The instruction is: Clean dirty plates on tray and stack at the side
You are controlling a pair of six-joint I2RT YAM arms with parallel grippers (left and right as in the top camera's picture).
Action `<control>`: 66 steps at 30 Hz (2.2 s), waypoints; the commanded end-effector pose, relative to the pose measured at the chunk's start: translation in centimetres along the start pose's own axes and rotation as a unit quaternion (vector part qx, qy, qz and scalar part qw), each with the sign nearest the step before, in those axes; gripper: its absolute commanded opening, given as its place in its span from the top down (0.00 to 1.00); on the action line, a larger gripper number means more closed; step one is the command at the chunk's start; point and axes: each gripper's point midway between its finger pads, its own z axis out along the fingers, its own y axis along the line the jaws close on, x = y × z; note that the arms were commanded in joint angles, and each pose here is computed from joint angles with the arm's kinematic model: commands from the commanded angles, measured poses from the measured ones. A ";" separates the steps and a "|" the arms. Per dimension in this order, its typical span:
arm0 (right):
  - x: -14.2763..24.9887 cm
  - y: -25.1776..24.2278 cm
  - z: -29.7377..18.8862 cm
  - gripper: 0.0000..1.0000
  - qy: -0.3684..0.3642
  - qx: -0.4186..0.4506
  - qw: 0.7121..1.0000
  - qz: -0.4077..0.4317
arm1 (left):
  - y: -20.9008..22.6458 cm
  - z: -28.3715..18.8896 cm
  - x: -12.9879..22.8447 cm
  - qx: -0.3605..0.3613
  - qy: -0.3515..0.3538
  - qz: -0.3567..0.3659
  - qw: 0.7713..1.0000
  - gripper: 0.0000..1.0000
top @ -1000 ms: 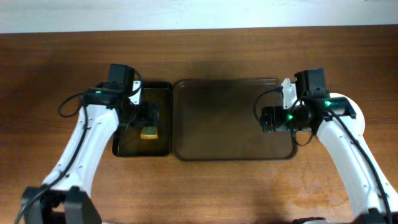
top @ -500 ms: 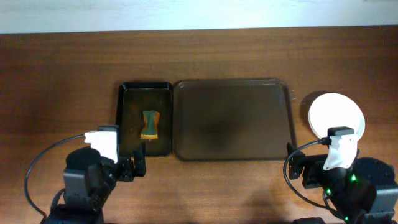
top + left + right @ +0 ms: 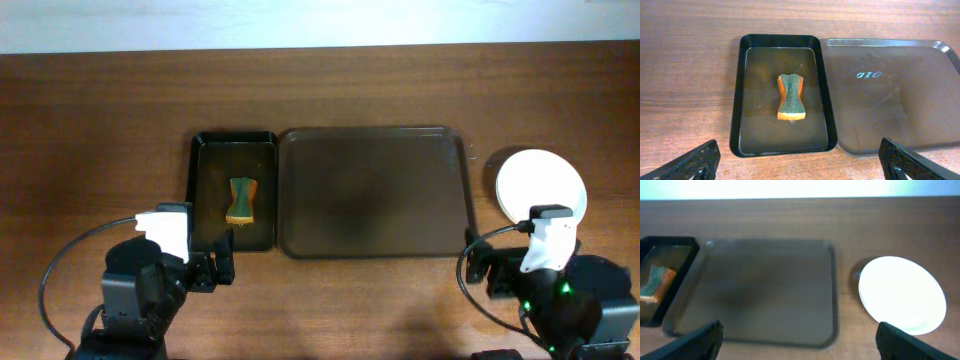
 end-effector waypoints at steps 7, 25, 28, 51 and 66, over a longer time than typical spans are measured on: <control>1.5 1.3 2.9 0.02 -0.229 -0.056 0.972 -0.011 | 0.1 0.1 0.3 -0.003 0.002 0.008 1.000 0.00; 8.6 -0.1 8.7 0.02 -0.205 -0.029 0.978 -0.004 | 0.2 0.1 0.5 -0.004 0.007 0.008 1.000 0.00; 8.6 -0.1 8.7 0.02 -0.205 -0.029 0.978 -0.004 | 0.2 0.1 0.5 -0.004 0.007 0.008 1.000 0.00; 8.6 -0.1 8.7 0.02 -0.205 -0.029 0.978 -0.004 | 2.9 1.7 1.4 -0.033 -0.226 -0.004 0.973 0.00; 8.6 -0.1 8.7 0.02 -0.205 -0.029 0.978 -0.004 | 3.5 4.9 4.1 -0.032 -0.280 0.014 0.959 0.00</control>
